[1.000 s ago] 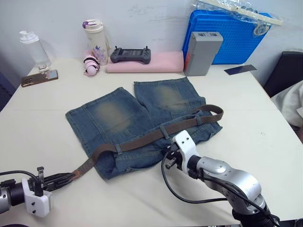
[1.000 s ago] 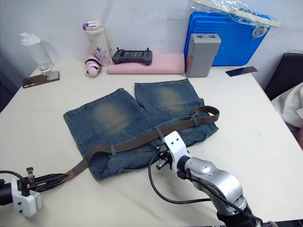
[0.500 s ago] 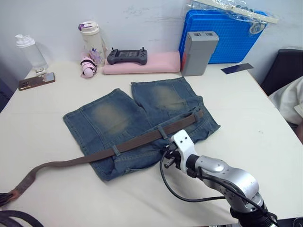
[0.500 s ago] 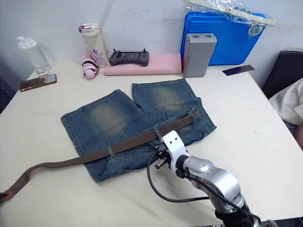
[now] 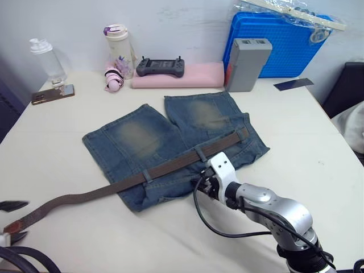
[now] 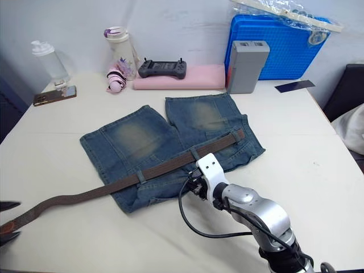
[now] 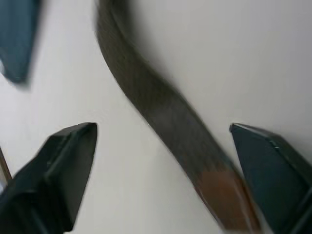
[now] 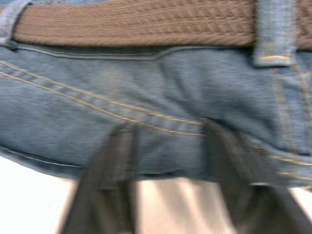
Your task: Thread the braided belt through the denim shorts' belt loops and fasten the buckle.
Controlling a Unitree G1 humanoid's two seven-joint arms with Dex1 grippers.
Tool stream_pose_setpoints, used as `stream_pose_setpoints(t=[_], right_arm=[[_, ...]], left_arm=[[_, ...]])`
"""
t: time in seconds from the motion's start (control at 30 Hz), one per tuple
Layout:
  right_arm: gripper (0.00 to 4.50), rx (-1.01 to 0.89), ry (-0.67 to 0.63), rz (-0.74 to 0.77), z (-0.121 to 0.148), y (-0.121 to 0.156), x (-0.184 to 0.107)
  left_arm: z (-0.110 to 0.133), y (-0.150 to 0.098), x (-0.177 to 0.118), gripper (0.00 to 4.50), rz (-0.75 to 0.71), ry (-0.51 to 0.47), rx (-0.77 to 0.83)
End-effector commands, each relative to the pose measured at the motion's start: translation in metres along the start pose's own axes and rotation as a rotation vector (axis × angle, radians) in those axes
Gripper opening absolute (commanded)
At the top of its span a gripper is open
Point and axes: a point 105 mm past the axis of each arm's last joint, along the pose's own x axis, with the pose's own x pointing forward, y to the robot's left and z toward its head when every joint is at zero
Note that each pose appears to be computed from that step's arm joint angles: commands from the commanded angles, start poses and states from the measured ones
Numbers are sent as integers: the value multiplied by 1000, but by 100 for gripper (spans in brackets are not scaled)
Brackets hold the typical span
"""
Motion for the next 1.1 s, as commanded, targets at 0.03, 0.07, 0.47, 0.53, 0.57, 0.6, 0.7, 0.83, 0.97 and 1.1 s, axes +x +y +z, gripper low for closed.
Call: stream_pose_setpoints(t=[0.03,0.07,0.47,0.53,0.57,0.6,0.7,0.83,0.97,1.1], right_arm=[[424,28,52,-70,-8,-22,-6],[447,29,48,-65,-6,-22,-7],[447,-26,-96,104,59,-13,-51],[447,-37,-115,126,68,-15,-57],[447,-54,-117,121,71,-17,-60],[447,-79,-117,112,73,-21,-62],[447,-180,-100,83,75,-34,-72],[447,-467,-41,-5,75,-70,-79],[447,-739,22,-49,68,-99,-75],[450,-996,120,-67,56,-123,-65]], left_arm=[[40,27,22,450,35,-215,15],[49,30,27,450,33,-245,-9],[195,95,139,450,-29,-680,-404],[208,89,158,450,-82,-713,-402],[211,87,165,450,-98,-717,-405],[213,84,172,450,-116,-717,-422],[215,73,184,450,-196,-694,-467],[203,67,195,450,-226,-606,-450],[191,72,201,450,-189,-528,-384],[171,77,199,319,-140,-429,-234]])
